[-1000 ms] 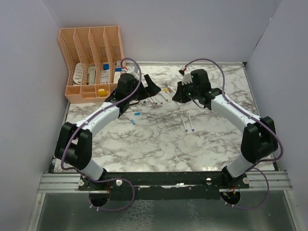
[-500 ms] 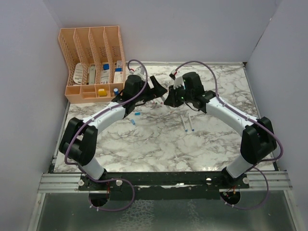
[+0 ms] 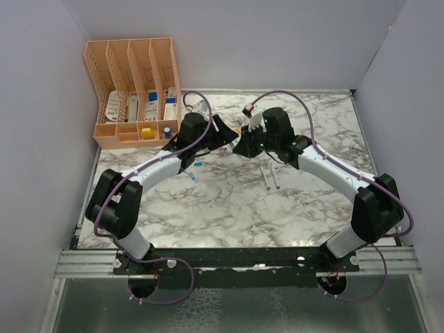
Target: Open the pen caps
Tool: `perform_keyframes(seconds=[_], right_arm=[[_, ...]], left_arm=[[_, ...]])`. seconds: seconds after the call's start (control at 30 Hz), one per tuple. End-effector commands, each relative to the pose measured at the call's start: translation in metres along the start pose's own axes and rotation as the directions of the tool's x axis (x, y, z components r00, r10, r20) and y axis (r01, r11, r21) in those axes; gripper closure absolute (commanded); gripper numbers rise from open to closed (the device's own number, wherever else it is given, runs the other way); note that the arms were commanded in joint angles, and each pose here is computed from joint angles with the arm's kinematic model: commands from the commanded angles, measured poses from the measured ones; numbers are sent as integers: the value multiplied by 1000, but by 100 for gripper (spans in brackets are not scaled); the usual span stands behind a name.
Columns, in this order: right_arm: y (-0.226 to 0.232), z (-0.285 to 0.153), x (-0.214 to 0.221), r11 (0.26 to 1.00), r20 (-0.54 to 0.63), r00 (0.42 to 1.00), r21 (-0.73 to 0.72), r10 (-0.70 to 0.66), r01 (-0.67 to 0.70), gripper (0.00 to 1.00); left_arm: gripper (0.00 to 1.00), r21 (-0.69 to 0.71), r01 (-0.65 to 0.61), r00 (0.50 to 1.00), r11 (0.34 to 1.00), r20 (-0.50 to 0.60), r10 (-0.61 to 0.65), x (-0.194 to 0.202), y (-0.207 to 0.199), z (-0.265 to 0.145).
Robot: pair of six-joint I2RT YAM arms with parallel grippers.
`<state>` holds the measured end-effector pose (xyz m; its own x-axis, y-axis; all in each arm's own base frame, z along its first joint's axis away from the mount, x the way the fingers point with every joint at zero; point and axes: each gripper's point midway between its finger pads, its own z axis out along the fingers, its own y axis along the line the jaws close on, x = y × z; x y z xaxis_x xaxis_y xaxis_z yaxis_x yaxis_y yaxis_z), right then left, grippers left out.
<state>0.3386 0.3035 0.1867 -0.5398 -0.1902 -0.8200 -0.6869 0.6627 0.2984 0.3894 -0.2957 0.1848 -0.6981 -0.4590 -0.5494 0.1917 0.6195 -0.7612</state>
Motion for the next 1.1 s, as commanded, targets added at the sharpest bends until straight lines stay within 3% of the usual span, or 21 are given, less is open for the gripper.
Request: perform_keyframes(seconds=[0.0,0.33,0.63,0.8,0.87,0.9,0.93,1.03,1.07], right_arm=[[12,-8,-14,999,54,998,-29,-15,16,99],[11,-2,-1,999,20,1000,-29,-15,16,99],[9,-2,-2,1000,32,999,-18,-17,17,99],[8,-4,-7,1000,52,998,-8,-24,24,99],[8,-3,-8,1000,56,998,-4,-22,22,99],[7,-3,-9,1000,59,998,-3,-19,20,99],[8,-4,-10,1000,63,998,-3,-18,18,96],[9,-3,-10,1000,62,998,-8,-13,13,58],[9,-2,-9,1000,57,998,-11,-11,11,51]], left_arm=[[46,65,-1,1000,998,27,-1,-8,-20,-8],[60,77,12,999,997,51,-16,-13,-25,-14],[84,77,14,999,997,45,-18,-11,-24,-14],[90,78,15,999,997,45,-19,-10,-24,-14],[100,81,14,999,997,44,-18,-10,-24,-15],[100,80,13,999,997,43,-17,-9,-24,-15],[100,79,13,999,997,42,-17,-9,-23,-15],[100,83,16,999,996,42,-19,-9,-25,-16],[100,85,16,999,996,43,-20,-10,-26,-16]])
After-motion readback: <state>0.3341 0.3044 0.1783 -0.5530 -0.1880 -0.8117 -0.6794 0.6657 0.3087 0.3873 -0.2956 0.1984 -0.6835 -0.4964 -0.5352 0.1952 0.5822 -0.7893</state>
